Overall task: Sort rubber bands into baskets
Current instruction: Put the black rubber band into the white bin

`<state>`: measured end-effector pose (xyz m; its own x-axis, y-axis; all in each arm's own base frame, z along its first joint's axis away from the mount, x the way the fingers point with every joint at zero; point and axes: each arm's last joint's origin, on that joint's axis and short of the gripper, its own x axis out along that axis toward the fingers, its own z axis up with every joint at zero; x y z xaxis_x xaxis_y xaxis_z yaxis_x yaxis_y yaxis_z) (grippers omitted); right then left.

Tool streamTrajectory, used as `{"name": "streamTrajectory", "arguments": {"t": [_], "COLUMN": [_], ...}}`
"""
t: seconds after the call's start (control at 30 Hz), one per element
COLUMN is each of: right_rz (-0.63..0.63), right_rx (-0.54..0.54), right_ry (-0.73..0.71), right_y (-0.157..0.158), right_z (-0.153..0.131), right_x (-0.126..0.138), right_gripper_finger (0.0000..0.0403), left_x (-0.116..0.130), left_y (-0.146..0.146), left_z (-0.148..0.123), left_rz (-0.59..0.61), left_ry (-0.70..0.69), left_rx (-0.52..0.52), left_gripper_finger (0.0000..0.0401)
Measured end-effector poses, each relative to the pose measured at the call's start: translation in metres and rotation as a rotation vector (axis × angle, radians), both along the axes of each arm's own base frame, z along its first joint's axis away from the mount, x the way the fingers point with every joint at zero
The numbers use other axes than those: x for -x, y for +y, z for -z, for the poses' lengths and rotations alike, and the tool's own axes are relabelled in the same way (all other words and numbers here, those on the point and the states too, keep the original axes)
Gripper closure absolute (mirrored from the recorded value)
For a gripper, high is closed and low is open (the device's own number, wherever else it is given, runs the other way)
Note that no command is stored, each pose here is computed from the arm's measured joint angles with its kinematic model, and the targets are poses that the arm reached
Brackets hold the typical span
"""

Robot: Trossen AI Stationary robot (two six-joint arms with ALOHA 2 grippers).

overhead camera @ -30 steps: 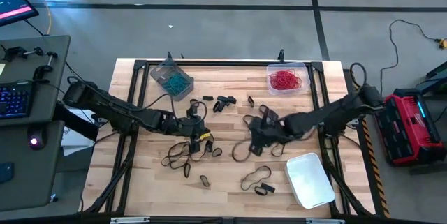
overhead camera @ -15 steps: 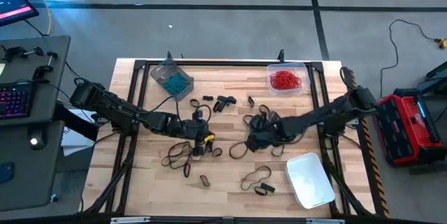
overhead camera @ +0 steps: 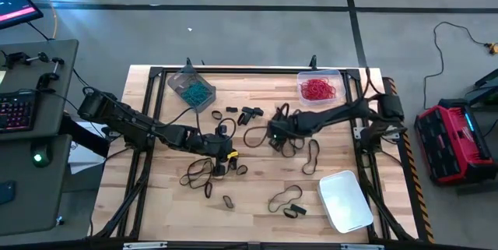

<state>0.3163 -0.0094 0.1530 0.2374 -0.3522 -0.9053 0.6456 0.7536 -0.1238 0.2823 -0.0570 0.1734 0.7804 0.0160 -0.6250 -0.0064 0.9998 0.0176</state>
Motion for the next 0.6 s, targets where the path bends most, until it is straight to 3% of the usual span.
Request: {"name": "streamTrajectory", "arguments": {"t": [0.17, 0.37, 0.5, 0.6], "right_rz": [-0.055, -0.092, -0.132, -0.168], "right_rx": [-0.049, -0.104, -0.111, -0.103], "right_ry": [0.047, 0.082, 0.074, 0.081], "right_y": [-0.015, -0.028, -0.023, -0.011], "right_z": [0.012, 0.024, 0.019, 0.007], "right_x": [-0.003, -0.006, -0.005, 0.001], "right_gripper_finger": [0.0207, 0.0297, 0.0376, 0.0393], "left_x": [0.0, 0.0, 0.0, 0.0], "left_y": [0.0, 0.0, 0.0, 0.0], "left_z": [0.0, 0.0, 0.0, 0.0], "left_rz": [0.0, 0.001, 0.0, 0.0], "left_ry": [0.0, 0.001, 0.002, 0.002], "left_rx": [0.0, -0.001, 0.0, 0.0], "left_gripper_finger": [0.0401, 0.0401, 0.0401, 0.0401]}}
